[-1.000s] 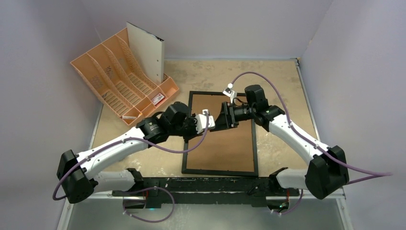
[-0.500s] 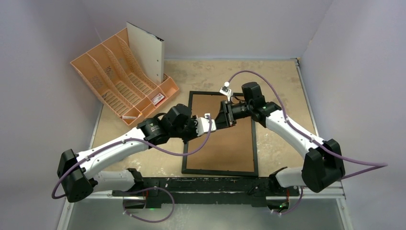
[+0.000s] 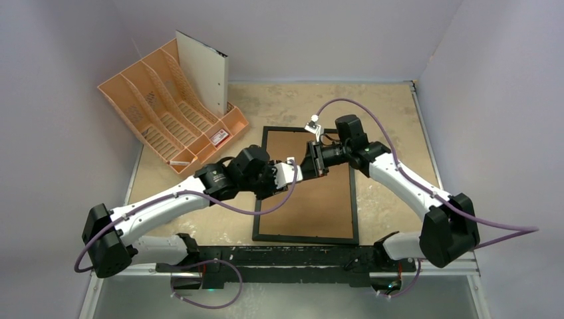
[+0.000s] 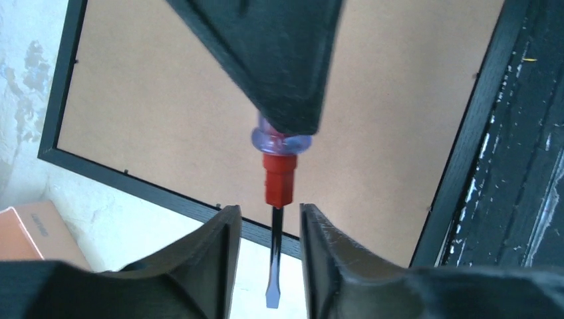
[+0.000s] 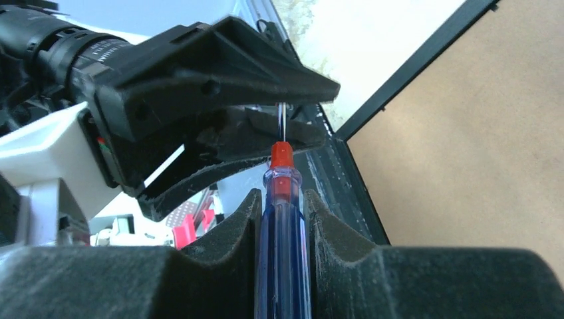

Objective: Take the photo out of the frame
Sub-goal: Adjust the screwdriver, then release the photo frame item from the photo frame.

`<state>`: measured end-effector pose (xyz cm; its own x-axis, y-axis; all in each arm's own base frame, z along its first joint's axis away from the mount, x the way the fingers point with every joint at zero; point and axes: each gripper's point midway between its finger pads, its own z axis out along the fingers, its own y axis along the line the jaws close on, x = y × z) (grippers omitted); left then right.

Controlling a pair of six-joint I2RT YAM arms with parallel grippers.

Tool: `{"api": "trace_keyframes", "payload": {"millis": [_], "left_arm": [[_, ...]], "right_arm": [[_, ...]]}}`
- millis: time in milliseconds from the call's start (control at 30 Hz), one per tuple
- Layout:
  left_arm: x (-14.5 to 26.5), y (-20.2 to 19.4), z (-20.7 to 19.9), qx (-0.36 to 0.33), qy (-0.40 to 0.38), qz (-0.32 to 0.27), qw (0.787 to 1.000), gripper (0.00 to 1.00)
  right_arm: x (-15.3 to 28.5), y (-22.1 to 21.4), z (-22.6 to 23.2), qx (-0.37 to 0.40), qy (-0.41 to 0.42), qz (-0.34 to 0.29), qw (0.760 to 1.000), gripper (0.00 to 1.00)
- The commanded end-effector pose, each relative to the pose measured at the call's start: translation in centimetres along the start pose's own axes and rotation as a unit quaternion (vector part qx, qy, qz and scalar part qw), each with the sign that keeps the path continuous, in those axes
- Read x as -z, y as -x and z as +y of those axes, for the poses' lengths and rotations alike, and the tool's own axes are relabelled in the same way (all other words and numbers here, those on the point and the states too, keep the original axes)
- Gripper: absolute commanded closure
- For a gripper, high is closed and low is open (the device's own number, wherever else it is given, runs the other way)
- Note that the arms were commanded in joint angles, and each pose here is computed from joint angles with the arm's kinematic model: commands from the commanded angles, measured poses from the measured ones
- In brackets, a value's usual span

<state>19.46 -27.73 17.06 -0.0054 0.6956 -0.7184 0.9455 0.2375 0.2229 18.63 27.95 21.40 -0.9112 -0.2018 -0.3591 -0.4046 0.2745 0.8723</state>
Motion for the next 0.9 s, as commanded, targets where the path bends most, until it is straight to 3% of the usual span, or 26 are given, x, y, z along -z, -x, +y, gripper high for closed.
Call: {"api": "trace_keyframes", "payload": {"millis": [0, 133, 233, 467, 633, 700, 867], "left_arm": [[-0.2, 1.1, 1.6, 0.056, 0.052, -0.018, 0.997, 0.53], [-0.1, -0.9, 2.1, 0.131, 0.094, -0.04, 0.986, 0.3], [0.7, -2.7, 2.9, 0.211, 0.119, -0.056, 0.969, 0.24], [2.1, -7.7, 3.0, 0.436, 0.17, -0.076, 0.881, 0.21], [2.2, -10.5, 2.0, 0.515, 0.201, -0.052, 0.831, 0.21], [2.1, -11.2, 1.5, 0.535, 0.201, -0.051, 0.819, 0.21], [1.7, -12.6, -0.6, 0.574, 0.176, -0.049, 0.798, 0.21]], "right_arm": [[0.1, -0.2, -1.0, 0.007, -0.039, -0.028, 0.999, 1.0], [0.1, -0.8, -4.2, -0.037, -0.104, -0.055, 0.992, 1.0], [0.6, -1.4, -5.9, -0.058, -0.149, -0.076, 0.984, 1.0], [1.0, -2.3, -7.6, -0.094, -0.184, -0.101, 0.973, 1.0], [1.9, -1.9, -8.2, -0.116, -0.209, -0.155, 0.959, 1.0], [1.9, -1.9, -7.8, -0.119, -0.2, -0.164, 0.959, 1.0], [1.6, -3.7, -7.9, -0.122, -0.195, -0.121, 0.966, 1.0]]}}
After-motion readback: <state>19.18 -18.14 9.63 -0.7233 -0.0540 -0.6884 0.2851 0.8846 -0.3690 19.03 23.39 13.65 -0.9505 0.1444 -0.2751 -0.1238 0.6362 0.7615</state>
